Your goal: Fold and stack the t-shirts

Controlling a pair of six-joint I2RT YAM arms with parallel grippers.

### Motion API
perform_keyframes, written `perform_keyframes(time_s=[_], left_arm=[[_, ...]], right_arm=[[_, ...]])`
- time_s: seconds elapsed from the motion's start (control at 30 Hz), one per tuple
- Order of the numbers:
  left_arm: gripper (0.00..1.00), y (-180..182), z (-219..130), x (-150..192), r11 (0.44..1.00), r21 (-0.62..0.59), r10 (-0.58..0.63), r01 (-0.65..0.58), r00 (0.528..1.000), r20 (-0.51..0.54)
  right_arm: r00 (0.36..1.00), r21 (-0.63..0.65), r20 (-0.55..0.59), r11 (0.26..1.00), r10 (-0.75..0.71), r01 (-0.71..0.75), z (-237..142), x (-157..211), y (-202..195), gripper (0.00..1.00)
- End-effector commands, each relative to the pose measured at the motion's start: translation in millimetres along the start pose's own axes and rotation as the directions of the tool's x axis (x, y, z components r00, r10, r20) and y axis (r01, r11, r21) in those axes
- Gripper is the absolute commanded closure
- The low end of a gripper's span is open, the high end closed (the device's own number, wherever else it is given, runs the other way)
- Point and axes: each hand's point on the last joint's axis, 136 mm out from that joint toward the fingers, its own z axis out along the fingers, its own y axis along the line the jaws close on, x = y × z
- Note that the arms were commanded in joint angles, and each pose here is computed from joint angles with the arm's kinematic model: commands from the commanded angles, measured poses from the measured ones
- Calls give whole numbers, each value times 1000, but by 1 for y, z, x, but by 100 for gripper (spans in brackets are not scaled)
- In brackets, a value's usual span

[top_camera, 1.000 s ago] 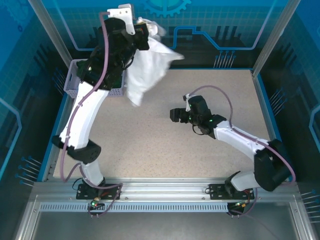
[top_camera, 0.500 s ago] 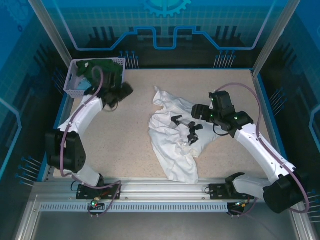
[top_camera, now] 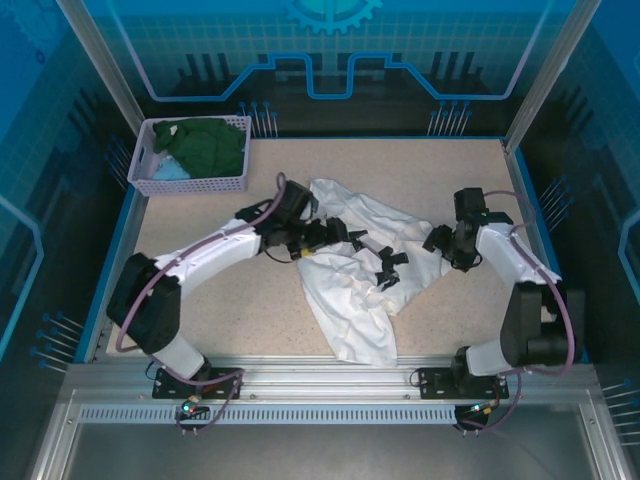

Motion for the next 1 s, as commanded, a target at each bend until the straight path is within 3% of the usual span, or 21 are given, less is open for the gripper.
perform_keyframes(time_s=[0.0, 0.13, 0.2, 0.3, 0.37, 0.5, 0.7, 0.8, 0.83, 0.87, 0.97], left_arm=[[5, 13, 25, 33, 994, -99, 43, -49, 997, -60], [14, 25, 49, 56, 982, -165, 80, -95, 992, -95], [23, 41, 59, 57, 973, -213, 77, -95, 993, -92], [54, 64, 61, 51, 946, -300, 114, -123, 992, -49], [68, 71, 62, 45, 934, -328, 146, -144, 989, -18], [99, 79, 65, 32, 924, -355, 152, -142, 988, 2], [100, 74, 42, 9, 939, -321, 159, -126, 984, 76], [100, 62, 32, 12, 957, -255, 160, -140, 985, 57], [76, 50, 32, 18, 967, -200, 166, -156, 986, 34], [60, 39, 31, 25, 974, -155, 170, -166, 985, 12], [37, 0, 33, 50, 972, -56, 224, -227, 973, -49]], right_arm=[[1000, 65, -10, 998, 4, -3, 9, -8, -11, 31], [999, 77, -52, 997, 10, -6, 29, -9, -12, 33], [997, 58, -82, 998, 3, 2, 39, -8, -7, 43], [995, 28, -100, 1000, -1, 3, 46, -10, -2, 64], [996, 3, -91, 1000, 4, -4, 45, -13, 2, 85], [1000, -55, -25, 998, 13, -14, 24, -23, 13, 100], [992, -127, 129, 992, -1, 18, -37, -33, 28, 100], [982, -133, 191, 990, -10, 36, -61, -33, 28, 100], [978, -131, 208, 990, -16, 43, -67, -33, 27, 100], [977, -126, 214, 991, -21, 49, -69, -32, 27, 100], [977, -122, 207, 990, -39, 65, -69, -28, 27, 100]])
